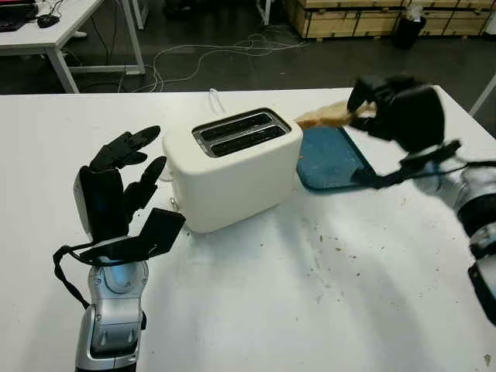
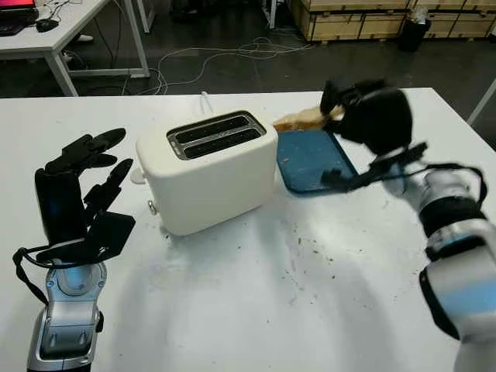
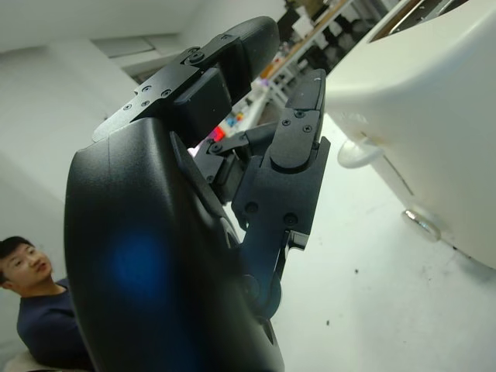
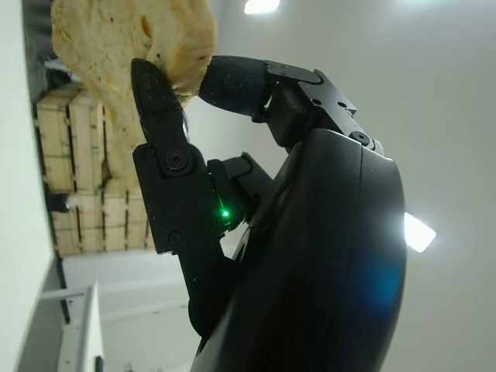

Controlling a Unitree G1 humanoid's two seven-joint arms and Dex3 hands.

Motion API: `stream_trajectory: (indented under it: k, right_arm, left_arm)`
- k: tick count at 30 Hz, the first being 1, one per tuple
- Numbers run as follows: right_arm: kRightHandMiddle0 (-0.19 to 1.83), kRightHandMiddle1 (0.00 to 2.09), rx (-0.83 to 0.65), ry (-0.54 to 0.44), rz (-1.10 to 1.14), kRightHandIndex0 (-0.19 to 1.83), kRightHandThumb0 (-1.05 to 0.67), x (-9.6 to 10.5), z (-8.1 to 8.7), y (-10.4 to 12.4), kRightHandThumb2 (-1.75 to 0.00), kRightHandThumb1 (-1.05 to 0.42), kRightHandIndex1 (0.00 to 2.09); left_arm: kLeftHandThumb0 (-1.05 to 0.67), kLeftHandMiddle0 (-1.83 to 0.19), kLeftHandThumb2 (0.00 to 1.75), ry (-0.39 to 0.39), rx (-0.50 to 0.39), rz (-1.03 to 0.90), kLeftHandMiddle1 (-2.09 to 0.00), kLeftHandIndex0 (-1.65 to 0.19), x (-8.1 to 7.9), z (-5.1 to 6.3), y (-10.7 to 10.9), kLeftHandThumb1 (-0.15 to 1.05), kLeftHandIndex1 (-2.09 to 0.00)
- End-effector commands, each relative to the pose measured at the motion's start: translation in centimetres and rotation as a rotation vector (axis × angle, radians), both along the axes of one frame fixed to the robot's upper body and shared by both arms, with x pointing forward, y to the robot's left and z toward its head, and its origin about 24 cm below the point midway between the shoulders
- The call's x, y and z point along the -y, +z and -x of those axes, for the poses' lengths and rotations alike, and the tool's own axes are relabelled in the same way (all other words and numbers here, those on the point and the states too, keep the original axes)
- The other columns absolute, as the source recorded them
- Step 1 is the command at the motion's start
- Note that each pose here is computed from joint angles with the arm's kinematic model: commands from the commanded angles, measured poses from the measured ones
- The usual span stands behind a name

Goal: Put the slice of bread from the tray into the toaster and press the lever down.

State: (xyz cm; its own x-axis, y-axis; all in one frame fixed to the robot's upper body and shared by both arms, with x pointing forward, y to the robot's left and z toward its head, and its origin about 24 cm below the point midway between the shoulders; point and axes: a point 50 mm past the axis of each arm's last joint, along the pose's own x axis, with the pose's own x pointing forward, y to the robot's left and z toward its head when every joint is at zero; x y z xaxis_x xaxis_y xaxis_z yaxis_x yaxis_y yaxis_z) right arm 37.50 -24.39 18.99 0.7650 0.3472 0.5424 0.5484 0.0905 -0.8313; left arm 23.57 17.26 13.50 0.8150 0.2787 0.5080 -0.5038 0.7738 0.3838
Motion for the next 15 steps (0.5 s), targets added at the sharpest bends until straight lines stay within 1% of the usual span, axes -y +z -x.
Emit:
stream_trajectory:
  k: [1, 2, 3, 6, 9, 10, 12, 14, 15]
  right_arm:
    - [0.97, 1.28, 0.034, -0.013, -0.005, 1.03, -0.22, 0.2, -0.4, 2.5, -0.01, -0.82, 1.53]
    - [0.97, 1.26, 0.028, -0.03, 0.018, 1.03, -0.25, 0.3, -0.5, 3.2, -0.01, -0.82, 1.53]
    - [0.94, 1.3, 0.024, -0.036, 0.029, 0.98, -0.28, 0.3, -0.6, 3.8, -0.01, -0.84, 1.58]
    - [0.92, 1.34, 0.028, -0.051, 0.068, 0.95, -0.32, 0.4, -0.9, 5.4, 0.0, -0.86, 1.66]
    - [0.87, 1.45, 0.036, -0.075, 0.081, 0.94, -0.4, 0.1, -1.2, 6.8, 0.0, -0.88, 1.73]
    - [0.91, 1.42, 0.031, -0.074, 0.073, 0.95, -0.42, 0.0, -1.3, 7.1, 0.0, -0.89, 1.74]
    - [0.95, 1.35, 0.011, -0.057, 0.054, 0.96, -0.42, -0.4, -1.4, 7.7, 0.0, -0.9, 1.74]
    - [0.91, 1.49, -0.009, -0.02, 0.015, 0.97, -0.39, -0.9, -1.5, 8.4, 0.0, -0.88, 1.74]
    - [0.9, 1.51, -0.025, -0.006, -0.007, 0.98, -0.39, -1.1, -1.5, 8.7, 0.0, -0.88, 1.75]
  left_arm:
    - [-0.22, -0.62, 0.0, 0.001, 0.0, -0.009, -1.06, -0.89, 0.0, 0.0, 0.0, 0.87, -0.21]
    - [-0.22, -0.62, 0.0, -0.002, 0.001, -0.007, -1.06, -0.89, 0.0, 0.0, 0.0, 0.87, -0.21]
    - [-0.2, -0.62, 0.0, -0.007, 0.001, 0.0, -1.06, -0.88, 0.0, 0.0, 0.1, 0.87, -0.21]
    - [-0.18, -0.61, 0.0, -0.012, 0.003, 0.006, -1.06, -0.88, 0.1, -0.1, 0.1, 0.87, -0.21]
    - [-0.19, -0.61, 0.0, -0.005, 0.0, -0.008, -1.08, -0.88, 0.1, -0.1, 0.0, 0.87, -0.22]
    - [-0.19, -0.61, 0.0, -0.004, -0.001, -0.009, -1.08, -0.88, 0.1, -0.1, 0.0, 0.87, -0.22]
    - [-0.19, -0.61, 0.0, 0.004, -0.001, -0.017, -1.08, -0.88, 0.0, -0.1, 0.1, 0.86, -0.22]
    - [-0.21, -0.62, 0.0, 0.003, -0.001, -0.013, -1.07, -0.88, 0.0, -0.1, 0.1, 0.87, -0.23]
    - [-0.21, -0.62, 0.0, 0.0, 0.001, -0.01, -1.07, -0.88, 0.0, 0.0, 0.1, 0.87, -0.23]
